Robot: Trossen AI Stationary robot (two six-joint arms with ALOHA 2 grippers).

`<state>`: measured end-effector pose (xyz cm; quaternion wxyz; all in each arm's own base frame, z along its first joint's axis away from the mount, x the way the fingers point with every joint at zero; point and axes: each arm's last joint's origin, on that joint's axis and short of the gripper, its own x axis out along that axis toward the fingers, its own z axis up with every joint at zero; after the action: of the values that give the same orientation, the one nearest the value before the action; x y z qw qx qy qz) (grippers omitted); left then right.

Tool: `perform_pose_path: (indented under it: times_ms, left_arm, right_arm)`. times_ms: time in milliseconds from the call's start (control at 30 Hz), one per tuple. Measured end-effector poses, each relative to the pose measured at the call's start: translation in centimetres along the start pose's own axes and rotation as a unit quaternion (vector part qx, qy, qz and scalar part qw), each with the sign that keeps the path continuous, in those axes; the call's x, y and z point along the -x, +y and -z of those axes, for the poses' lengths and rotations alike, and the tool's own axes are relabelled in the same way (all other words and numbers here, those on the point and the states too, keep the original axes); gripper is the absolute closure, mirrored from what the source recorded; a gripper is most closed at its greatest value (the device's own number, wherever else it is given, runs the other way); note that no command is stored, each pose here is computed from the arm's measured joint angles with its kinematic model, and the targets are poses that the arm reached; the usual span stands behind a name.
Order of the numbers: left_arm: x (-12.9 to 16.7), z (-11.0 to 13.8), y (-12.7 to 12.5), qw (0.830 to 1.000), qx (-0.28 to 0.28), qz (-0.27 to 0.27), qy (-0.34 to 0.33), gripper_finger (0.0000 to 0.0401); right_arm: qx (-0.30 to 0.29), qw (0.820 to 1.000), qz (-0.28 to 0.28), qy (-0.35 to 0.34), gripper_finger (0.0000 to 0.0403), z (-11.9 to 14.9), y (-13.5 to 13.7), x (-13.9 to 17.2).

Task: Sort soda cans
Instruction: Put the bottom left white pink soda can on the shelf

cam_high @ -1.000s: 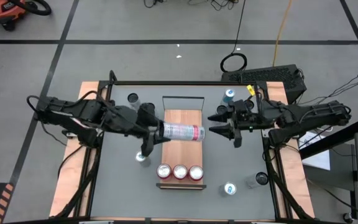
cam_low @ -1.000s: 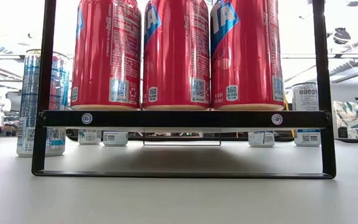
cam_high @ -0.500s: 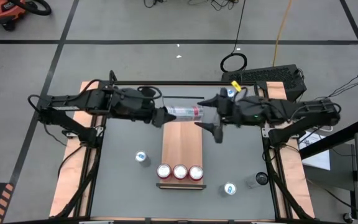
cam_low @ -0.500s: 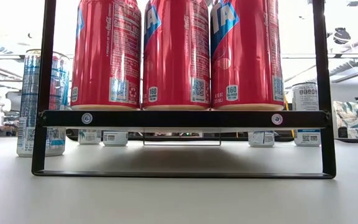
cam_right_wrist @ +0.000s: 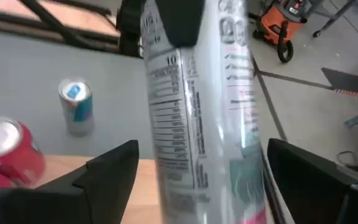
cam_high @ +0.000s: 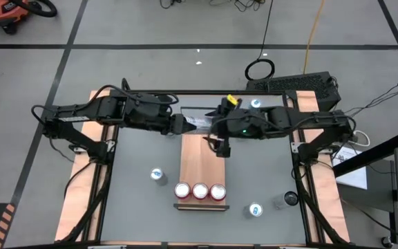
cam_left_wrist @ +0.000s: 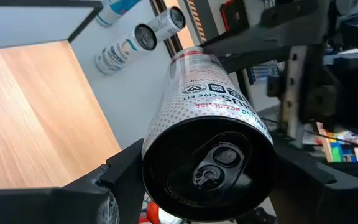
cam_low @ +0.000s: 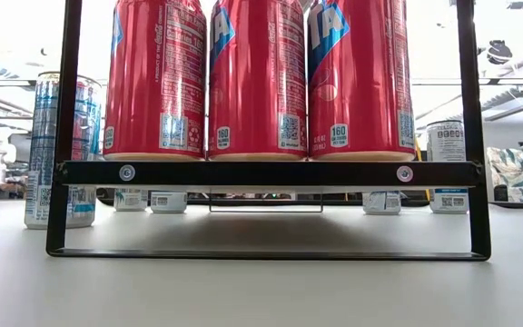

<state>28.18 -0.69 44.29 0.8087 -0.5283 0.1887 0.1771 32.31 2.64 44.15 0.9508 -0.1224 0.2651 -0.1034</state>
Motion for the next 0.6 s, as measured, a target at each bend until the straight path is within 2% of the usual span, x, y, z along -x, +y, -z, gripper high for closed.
perform_pose_path:
  times_ms: [233,500,600]
  left_arm:
    - [0.0,0.0,0.0,1.0,0.01,0.003,0.008,0.0138]
    - [0.0,0.1,0.0,1.0,0.012,0.002,0.011,0.0138]
    - [0.0,0.0,0.0,1.0,0.011,0.001,0.006,0.0138]
  right_arm:
    - [0.055,0.998,0.0,0.025,0.0089,0.3,0.9,-2.3]
    - [0.057,0.998,0.0,0.029,0.0176,0.4,1.0,-2.7]
    - [0.058,0.998,0.001,0.029,0.0194,0.4,1.0,-2.7]
